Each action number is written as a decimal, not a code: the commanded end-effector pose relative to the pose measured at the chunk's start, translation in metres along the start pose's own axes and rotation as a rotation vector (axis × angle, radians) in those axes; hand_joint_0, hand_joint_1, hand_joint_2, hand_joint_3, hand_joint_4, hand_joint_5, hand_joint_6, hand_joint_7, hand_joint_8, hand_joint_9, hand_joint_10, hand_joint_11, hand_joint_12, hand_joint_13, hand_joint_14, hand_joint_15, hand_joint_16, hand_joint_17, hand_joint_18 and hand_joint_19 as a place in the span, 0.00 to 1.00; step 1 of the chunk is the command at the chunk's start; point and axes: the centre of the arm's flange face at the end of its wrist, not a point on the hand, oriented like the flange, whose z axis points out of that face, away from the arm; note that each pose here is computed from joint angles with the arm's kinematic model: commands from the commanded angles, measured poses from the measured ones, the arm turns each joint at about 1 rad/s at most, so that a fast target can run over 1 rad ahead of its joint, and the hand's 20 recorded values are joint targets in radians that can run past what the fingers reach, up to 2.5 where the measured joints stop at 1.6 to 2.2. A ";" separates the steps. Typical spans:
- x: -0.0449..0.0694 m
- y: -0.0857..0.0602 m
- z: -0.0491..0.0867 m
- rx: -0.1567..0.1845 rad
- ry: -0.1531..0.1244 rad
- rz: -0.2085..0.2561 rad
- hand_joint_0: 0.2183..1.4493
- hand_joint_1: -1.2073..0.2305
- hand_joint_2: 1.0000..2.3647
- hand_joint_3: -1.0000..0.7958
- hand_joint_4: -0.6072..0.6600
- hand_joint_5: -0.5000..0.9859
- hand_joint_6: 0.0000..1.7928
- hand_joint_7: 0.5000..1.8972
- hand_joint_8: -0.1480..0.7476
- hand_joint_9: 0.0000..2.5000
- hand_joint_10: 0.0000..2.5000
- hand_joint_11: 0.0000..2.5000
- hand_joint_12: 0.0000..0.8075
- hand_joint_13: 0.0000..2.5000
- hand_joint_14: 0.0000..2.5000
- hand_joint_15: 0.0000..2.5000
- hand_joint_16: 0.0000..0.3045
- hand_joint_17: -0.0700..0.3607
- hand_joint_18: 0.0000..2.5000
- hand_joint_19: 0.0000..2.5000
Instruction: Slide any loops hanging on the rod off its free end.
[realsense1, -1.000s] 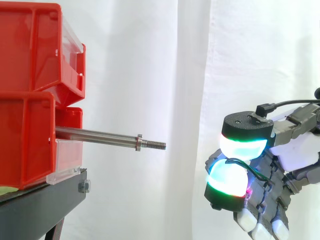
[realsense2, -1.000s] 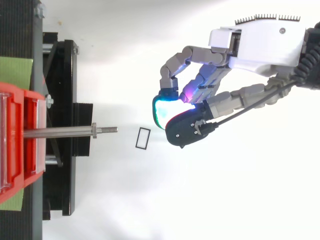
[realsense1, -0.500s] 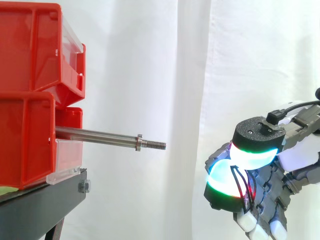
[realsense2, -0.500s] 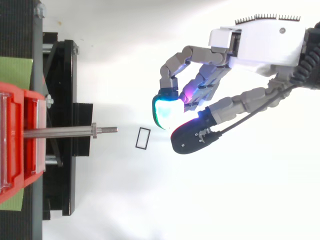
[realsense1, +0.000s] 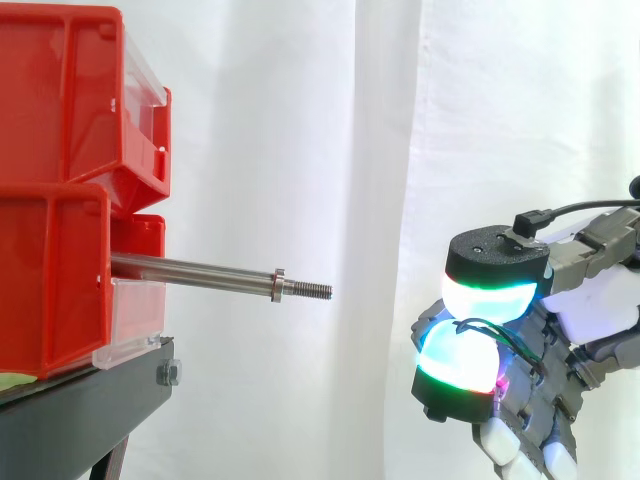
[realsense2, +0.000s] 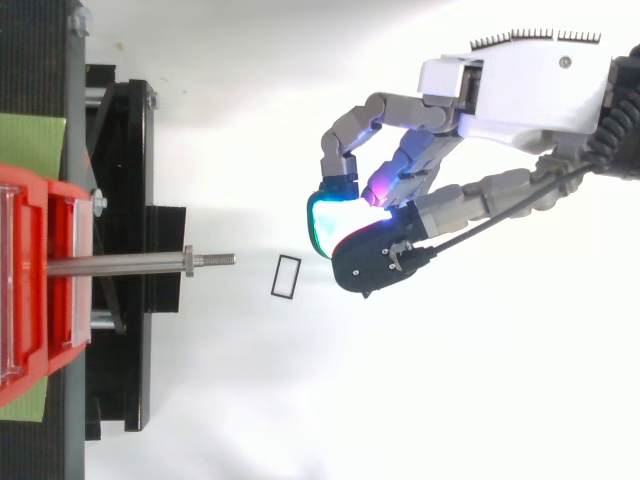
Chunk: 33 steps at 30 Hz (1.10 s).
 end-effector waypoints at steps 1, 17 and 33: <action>0.000 0.000 0.000 0.000 0.000 0.001 0.31 0.47 0.01 0.34 0.61 0.24 0.46 0.45 0.51 0.42 0.00 0.13 0.37 0.36 0.00 0.08 0.15 0.39 0.35 0.17; 0.000 -0.002 -0.002 0.019 0.007 0.027 0.35 0.25 0.01 0.38 0.54 0.22 0.49 0.47 0.51 0.39 0.01 0.15 0.37 0.35 0.00 0.08 0.14 0.39 0.35 0.14; 0.003 -0.003 -0.004 0.037 0.015 0.045 0.30 0.45 0.00 0.31 0.57 0.25 0.48 0.49 0.50 0.43 0.00 0.14 0.37 0.36 0.00 0.08 0.14 0.39 0.34 0.17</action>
